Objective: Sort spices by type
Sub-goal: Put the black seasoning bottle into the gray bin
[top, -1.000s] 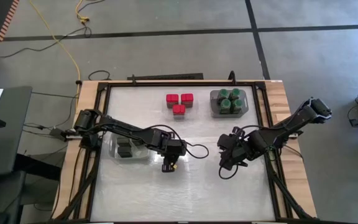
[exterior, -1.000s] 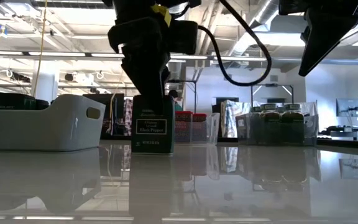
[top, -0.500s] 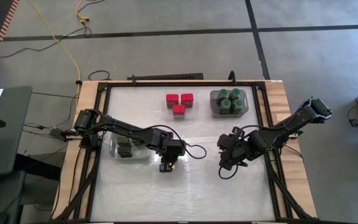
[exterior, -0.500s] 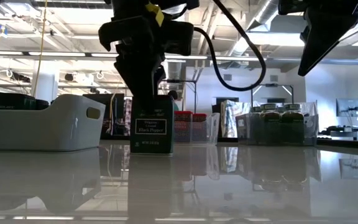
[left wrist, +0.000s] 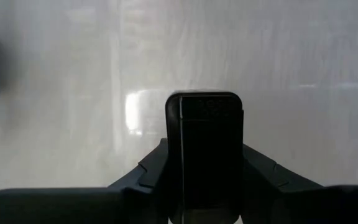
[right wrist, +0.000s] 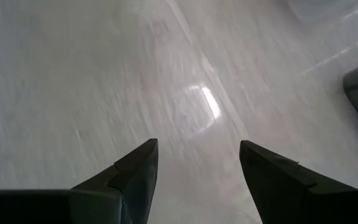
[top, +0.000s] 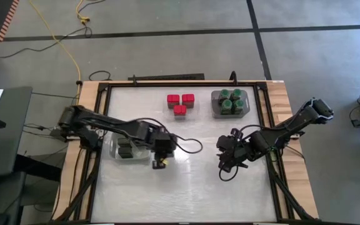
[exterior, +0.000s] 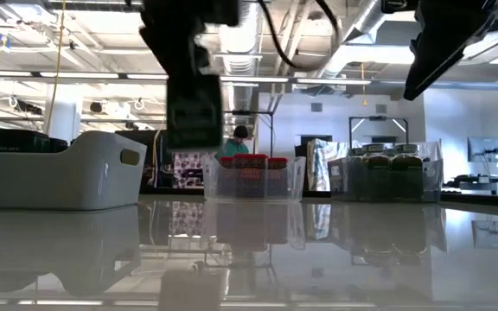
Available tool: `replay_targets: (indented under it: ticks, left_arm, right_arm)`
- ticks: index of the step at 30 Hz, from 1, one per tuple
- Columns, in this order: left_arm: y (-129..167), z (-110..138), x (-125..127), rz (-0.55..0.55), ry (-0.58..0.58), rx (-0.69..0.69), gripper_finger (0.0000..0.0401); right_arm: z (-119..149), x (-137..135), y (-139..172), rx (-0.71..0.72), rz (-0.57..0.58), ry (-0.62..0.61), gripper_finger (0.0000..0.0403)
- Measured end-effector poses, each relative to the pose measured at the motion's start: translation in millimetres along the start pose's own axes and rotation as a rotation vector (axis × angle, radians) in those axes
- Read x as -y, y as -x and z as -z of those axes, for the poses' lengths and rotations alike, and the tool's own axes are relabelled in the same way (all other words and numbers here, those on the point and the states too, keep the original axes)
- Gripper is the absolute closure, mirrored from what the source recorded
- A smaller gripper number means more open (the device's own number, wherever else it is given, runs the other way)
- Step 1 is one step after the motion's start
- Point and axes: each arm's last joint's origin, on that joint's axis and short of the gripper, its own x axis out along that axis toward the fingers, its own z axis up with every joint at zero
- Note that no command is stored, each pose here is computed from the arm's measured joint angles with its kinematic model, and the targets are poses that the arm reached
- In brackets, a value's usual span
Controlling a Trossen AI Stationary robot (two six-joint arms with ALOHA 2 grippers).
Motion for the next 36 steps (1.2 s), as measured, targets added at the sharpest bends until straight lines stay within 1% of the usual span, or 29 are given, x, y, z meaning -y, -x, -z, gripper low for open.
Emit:
replay_targets:
  ticks: [4,6,8,12,17,23,30,36]
  left_arm:
    - [35,22,-7,-0.025,0.017,0.004,0.0280]
    - [50,34,-9,-0.027,0.046,0.011,0.0280]
    - [63,48,-8,-0.035,0.046,0.016,0.0280]
    - [72,73,-7,-0.040,0.042,0.021,0.0280]
    - [67,99,-10,-0.049,0.055,-0.008,0.0280]
    - [58,118,-14,-0.057,0.027,-0.037,0.0280]
    - [36,128,-14,-0.055,-0.028,-0.047,0.0280]
    - [23,135,-15,-0.064,-0.027,-0.052,0.0276]
  right_arm:
    - [-5,0,-2,0.023,-0.014,-0.029,0.0148]
    - [-8,0,-5,0.034,-0.019,-0.044,0.0148]
    - [-11,1,-6,0.045,-0.024,-0.060,0.0148]
    - [-17,4,-8,0.060,-0.024,-0.090,0.0148]
    - [-25,9,-11,0.083,-0.025,-0.148,0.0148]
    - [-36,15,-15,0.129,-0.039,-0.211,0.0148]
    - [-47,20,-17,0.176,-0.054,-0.267,0.0148]
    - [-50,25,-19,0.183,-0.049,-0.313,0.0148]
